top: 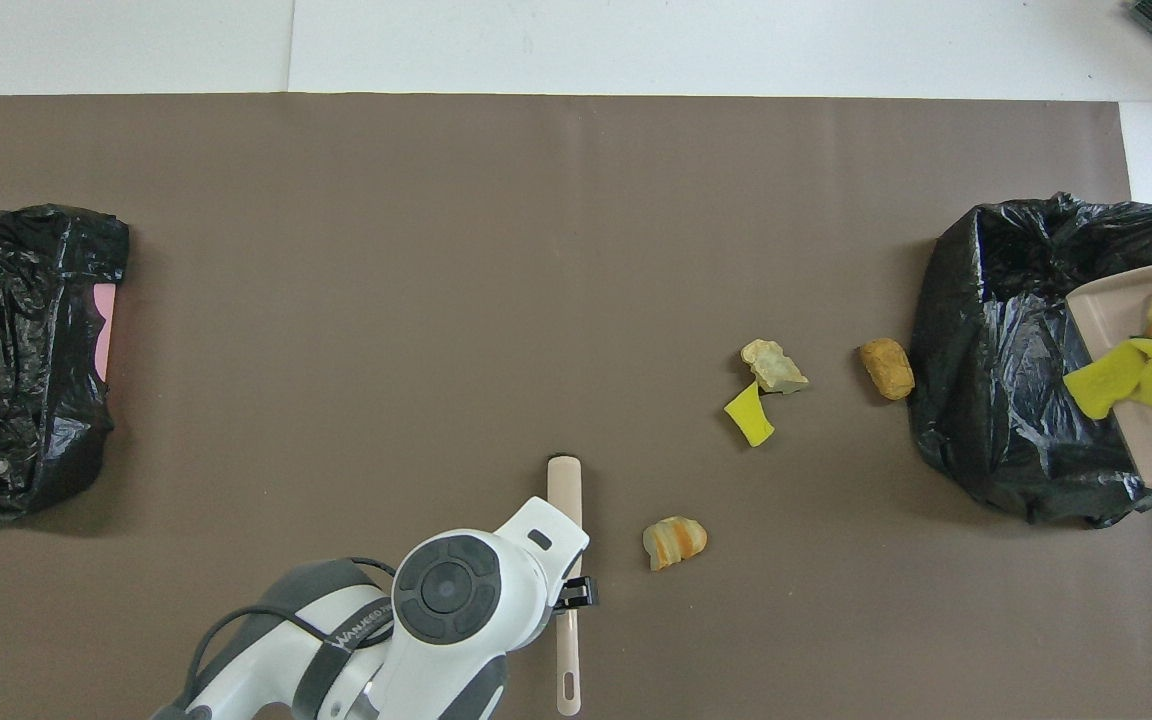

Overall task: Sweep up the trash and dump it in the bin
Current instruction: 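Tip the dustpan over the bin with the right gripper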

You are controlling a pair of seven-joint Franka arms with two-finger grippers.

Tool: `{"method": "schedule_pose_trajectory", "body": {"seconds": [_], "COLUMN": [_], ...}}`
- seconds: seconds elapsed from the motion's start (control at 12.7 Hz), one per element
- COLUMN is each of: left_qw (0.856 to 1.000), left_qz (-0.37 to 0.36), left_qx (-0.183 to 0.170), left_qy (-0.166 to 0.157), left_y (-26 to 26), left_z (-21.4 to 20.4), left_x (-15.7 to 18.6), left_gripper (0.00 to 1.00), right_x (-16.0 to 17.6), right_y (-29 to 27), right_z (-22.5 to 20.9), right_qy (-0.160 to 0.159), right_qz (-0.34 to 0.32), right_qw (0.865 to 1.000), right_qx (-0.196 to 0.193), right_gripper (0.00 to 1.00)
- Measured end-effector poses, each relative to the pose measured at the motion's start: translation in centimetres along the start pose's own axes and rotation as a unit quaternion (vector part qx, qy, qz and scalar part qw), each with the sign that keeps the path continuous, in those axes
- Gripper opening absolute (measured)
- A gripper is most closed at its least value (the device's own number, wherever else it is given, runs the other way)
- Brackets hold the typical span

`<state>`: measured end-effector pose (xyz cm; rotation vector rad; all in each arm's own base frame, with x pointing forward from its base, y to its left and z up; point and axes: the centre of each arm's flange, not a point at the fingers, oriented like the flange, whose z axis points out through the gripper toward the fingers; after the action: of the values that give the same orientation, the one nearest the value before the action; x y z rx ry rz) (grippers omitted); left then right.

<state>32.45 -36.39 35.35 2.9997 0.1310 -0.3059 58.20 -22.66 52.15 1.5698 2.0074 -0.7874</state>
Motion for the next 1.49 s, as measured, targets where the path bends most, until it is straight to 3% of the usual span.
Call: {"method": "schedule_pose_trajectory", "body": {"seconds": [0.39,0.63,1.02,1.26,1.49], "left_qw": [0.998,0.997,0.998,0.996,0.994], "left_qz": [-0.022,-0.02,0.022,0.037,0.043], "left_qx": [0.014,0.007,0.019,0.034,0.04], "left_qy": [0.059,0.068,0.064,0.077,0.089], "left_y": [-5.8,-11.4,-21.2,-25.6,-26.8], "left_z": [-5.1,-9.8,-13.8,-16.5,-22.4], "left_x": [7.8,12.3,15.2,16.7,17.2], "left_gripper": [1.0,1.0,1.0,1.0,1.0], "right_x": [1.6,0.2,-2.2,-1.1,0.9], "right_y": [0.7,-0.2,-2.1,-1.7,-1.1], "right_z": [-1.4,-1.9,-4.9,-5.4,-6.0], "right_qy": [-0.046,-0.057,-0.068,0.013,0.094], "right_qz": [-0.067,-0.094,-0.088,-0.029,0.048], "right_qw": [0.997,0.994,0.993,0.998,0.992], "right_qx": [-0.01,-0.009,-0.025,-0.057,-0.061], "right_gripper": [0.33,0.33,0.33,0.33,0.33]}}
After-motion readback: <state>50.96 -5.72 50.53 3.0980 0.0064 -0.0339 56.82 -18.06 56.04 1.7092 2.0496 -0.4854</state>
